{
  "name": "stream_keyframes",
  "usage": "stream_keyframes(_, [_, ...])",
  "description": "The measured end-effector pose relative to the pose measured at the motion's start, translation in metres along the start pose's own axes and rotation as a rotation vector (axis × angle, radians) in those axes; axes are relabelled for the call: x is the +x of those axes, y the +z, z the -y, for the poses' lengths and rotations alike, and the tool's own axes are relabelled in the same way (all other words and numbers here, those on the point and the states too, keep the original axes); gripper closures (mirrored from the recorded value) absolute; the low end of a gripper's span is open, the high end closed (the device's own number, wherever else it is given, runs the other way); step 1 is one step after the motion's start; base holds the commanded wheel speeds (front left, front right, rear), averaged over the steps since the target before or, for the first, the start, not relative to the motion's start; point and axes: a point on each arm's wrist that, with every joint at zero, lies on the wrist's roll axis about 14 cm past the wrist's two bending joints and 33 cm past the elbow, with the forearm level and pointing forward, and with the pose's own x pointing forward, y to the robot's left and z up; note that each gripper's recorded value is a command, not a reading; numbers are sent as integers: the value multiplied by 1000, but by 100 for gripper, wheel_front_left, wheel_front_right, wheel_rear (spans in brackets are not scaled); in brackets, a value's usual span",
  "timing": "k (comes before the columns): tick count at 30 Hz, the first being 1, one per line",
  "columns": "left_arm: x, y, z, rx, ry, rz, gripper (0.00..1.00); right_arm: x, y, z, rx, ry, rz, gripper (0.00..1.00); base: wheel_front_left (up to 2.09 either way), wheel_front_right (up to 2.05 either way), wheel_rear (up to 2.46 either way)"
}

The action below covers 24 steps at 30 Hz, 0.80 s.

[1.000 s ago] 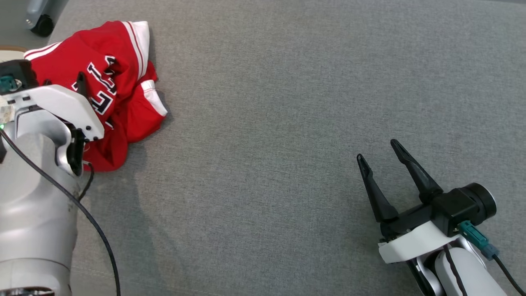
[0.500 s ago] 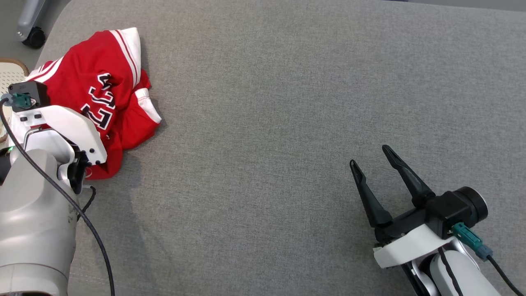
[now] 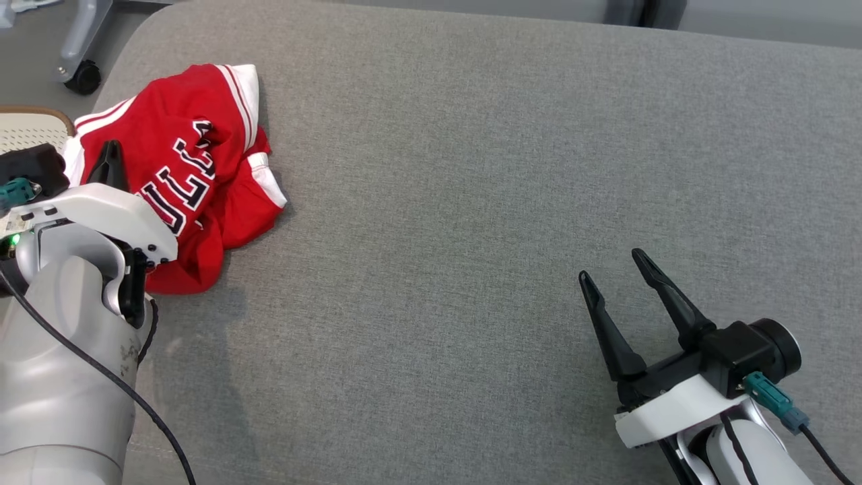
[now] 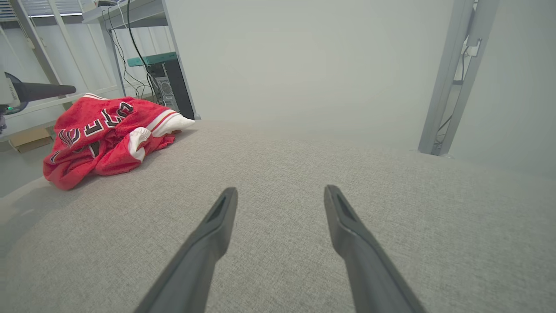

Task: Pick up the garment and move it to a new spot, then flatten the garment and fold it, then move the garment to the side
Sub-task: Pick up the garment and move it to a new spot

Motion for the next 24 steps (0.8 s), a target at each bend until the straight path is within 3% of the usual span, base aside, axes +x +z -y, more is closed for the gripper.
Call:
stream_keyframes(3, [-5,9,-5,-29,25,51,100,1,4,-7,-2,16,9,0,0,0,0])
stream_keyframes(4, [-6,13,-8,-31,37,67,0,1,5,-8,-1,19,10,0,0,0,0])
stream_keyframes(9, [-7,5,-14,-40,78,48,0,-2,4,-9,-1,21,5,0,0,0,0])
stream_keyframes(16, [2,-28,-25,-8,136,-150,0,-6,-7,1,7,3,-25,0,0,0,0])
stream_keyframes(24, [14,-56,-15,-76,120,-312,0,-9,-13,15,14,-31,-39,0,0,0,0])
